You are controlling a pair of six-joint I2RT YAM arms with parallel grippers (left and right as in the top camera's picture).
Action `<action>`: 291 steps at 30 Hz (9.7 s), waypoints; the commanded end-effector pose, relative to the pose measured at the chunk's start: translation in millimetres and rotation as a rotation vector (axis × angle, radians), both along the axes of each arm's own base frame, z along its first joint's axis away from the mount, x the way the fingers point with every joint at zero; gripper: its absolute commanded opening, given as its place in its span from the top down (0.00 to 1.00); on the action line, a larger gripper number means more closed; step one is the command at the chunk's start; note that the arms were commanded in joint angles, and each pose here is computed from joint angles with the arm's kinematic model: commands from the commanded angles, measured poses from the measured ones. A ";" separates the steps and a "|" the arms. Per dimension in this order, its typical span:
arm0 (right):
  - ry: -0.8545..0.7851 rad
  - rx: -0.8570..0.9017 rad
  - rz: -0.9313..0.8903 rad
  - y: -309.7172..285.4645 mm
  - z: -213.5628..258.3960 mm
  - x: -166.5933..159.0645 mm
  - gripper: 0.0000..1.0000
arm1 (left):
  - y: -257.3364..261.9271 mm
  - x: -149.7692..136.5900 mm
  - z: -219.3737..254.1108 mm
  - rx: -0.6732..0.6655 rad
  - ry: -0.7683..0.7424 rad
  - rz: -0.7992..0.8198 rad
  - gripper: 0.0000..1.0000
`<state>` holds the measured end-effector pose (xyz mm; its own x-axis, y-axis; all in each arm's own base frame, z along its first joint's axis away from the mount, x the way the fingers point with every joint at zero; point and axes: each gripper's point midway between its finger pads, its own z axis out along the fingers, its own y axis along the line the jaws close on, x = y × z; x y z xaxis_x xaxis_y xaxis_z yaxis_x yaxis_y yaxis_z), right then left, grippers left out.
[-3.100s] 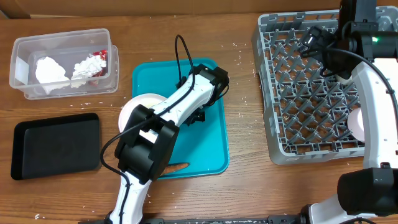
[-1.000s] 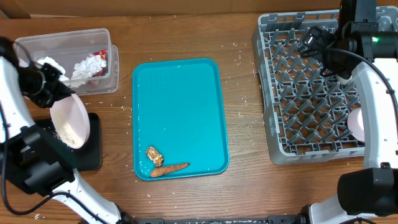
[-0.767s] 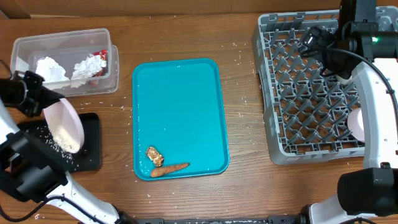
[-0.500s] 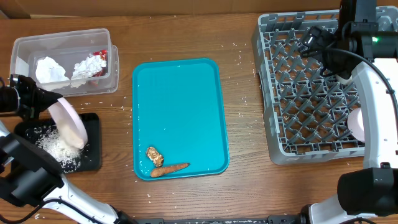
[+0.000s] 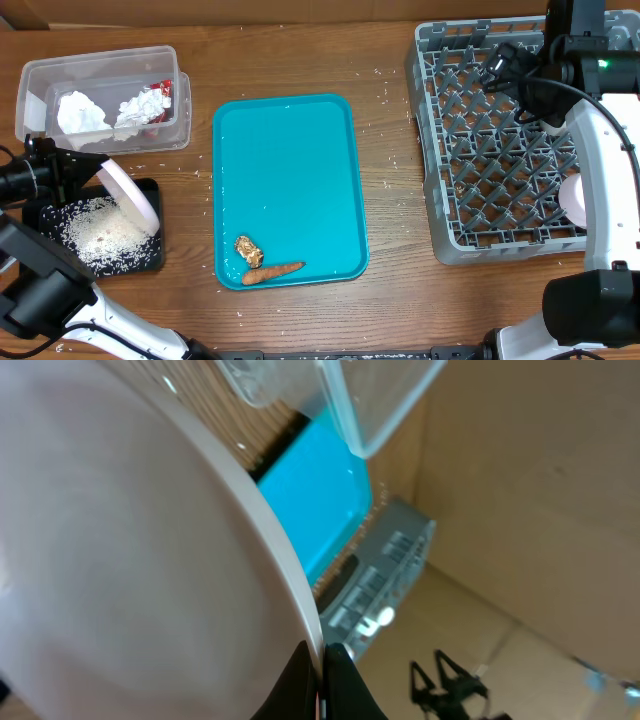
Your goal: Sort waste into correct bins and load items into the dishwasher
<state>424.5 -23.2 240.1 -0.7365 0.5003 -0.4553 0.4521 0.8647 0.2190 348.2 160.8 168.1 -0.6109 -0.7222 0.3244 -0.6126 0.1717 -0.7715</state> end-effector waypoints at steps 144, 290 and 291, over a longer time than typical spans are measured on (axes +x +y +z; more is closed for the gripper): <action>0.135 0.058 0.601 266.7 -124.6 6.3 0.04 | -41.0 96.9 74.9 1.246 0.250 0.100 0.00; -0.157 -0.207 0.458 318.3 -19.9 -63.5 0.00 | -41.0 96.9 74.9 1.246 0.250 0.100 0.00; -0.191 -0.215 0.409 301.4 -2.6 -55.3 0.00 | -41.0 96.9 74.9 1.246 0.250 0.100 0.00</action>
